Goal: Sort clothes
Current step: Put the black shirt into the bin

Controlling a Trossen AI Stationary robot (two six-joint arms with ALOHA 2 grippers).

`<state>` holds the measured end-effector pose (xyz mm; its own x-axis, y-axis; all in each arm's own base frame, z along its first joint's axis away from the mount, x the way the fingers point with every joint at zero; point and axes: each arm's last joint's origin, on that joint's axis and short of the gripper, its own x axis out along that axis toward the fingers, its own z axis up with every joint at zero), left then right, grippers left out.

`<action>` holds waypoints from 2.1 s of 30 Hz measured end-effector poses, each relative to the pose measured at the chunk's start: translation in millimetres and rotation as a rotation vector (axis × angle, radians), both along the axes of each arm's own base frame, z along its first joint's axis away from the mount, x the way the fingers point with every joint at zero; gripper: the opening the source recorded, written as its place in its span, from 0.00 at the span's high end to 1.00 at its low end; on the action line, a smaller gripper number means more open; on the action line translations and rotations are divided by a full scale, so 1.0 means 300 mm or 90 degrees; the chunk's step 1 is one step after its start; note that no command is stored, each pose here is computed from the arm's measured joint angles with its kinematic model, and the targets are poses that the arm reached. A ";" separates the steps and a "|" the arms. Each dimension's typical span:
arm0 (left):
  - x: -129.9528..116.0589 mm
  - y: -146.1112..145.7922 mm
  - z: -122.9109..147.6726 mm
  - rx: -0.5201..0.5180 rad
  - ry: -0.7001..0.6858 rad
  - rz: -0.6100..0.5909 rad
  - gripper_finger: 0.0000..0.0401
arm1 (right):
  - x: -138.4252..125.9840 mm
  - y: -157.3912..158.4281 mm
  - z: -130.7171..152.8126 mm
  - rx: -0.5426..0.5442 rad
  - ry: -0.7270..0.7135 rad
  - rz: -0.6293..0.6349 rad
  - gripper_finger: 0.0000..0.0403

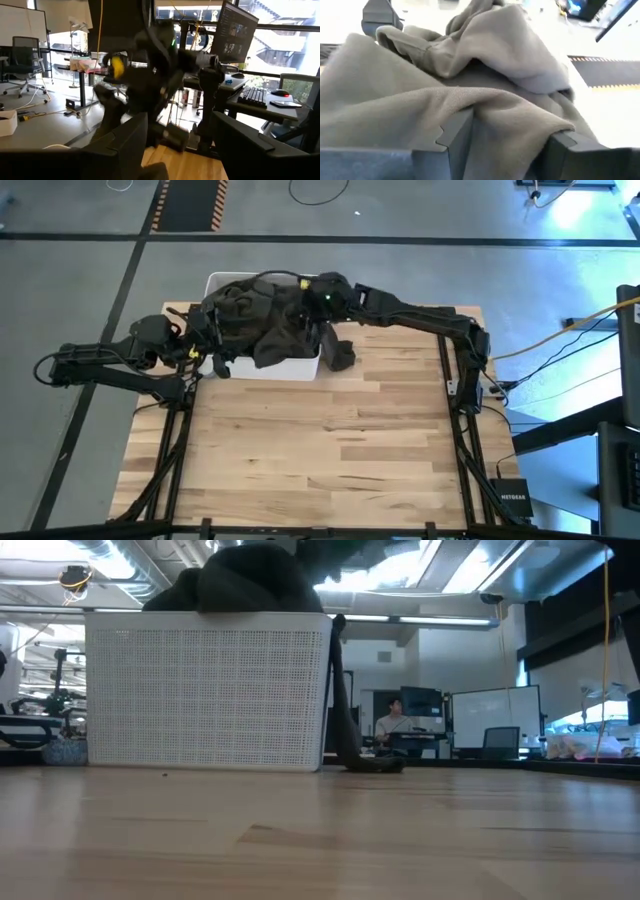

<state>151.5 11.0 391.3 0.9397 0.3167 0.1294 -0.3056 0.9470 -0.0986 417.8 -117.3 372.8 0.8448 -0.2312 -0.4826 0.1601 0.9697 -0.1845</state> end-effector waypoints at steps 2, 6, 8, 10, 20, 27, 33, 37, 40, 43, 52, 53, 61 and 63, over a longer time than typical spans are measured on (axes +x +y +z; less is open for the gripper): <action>0.000 0.000 0.000 -0.004 -0.001 -0.001 0.47 | -0.024 0.005 0.051 -0.005 0.024 -0.014 0.55; 0.000 0.000 -0.001 -0.006 0.000 -0.001 0.47 | -0.077 0.030 0.117 0.005 0.081 -0.014 0.55; 0.000 0.000 -0.001 -0.008 0.000 -0.001 0.47 | -0.099 0.049 0.128 0.006 0.111 -0.007 0.56; 0.000 0.000 -0.001 -0.008 0.000 -0.001 0.47 | -0.129 0.058 0.141 -0.004 0.137 -0.015 0.57; 0.001 0.000 -0.005 -0.008 0.008 -0.001 0.47 | -0.308 0.063 0.181 0.001 0.236 -0.067 0.57; 0.001 0.000 -0.008 -0.009 0.014 -0.001 0.47 | -0.387 0.068 0.086 0.032 0.279 -0.090 0.57; 0.002 0.000 -0.009 -0.012 0.014 -0.002 0.47 | -0.437 0.092 -0.147 0.051 0.224 -0.087 0.57; 0.003 0.000 -0.009 -0.013 0.014 -0.002 0.47 | -0.447 0.132 -0.332 0.062 0.105 -0.091 0.57; 0.003 0.000 -0.009 -0.013 0.013 -0.002 0.47 | -0.441 0.167 -0.464 0.054 0.017 -0.092 0.57; 0.004 0.000 -0.009 -0.013 0.013 -0.002 0.47 | -0.431 0.192 -0.561 0.056 -0.053 -0.114 0.57; 0.004 0.000 -0.011 -0.013 0.017 -0.002 0.47 | -0.361 0.259 -0.679 0.041 -0.099 -0.143 0.57; 0.004 0.000 -0.011 -0.013 0.017 -0.002 0.47 | -0.356 0.261 -0.685 0.028 -0.100 -0.166 0.57; 0.005 0.000 -0.011 -0.011 0.018 -0.001 0.47 | -0.334 0.258 -0.700 0.019 -0.131 -0.186 0.57; 0.005 0.000 -0.011 -0.011 0.017 -0.001 0.47 | -0.335 0.257 -0.700 0.025 -0.136 -0.194 0.57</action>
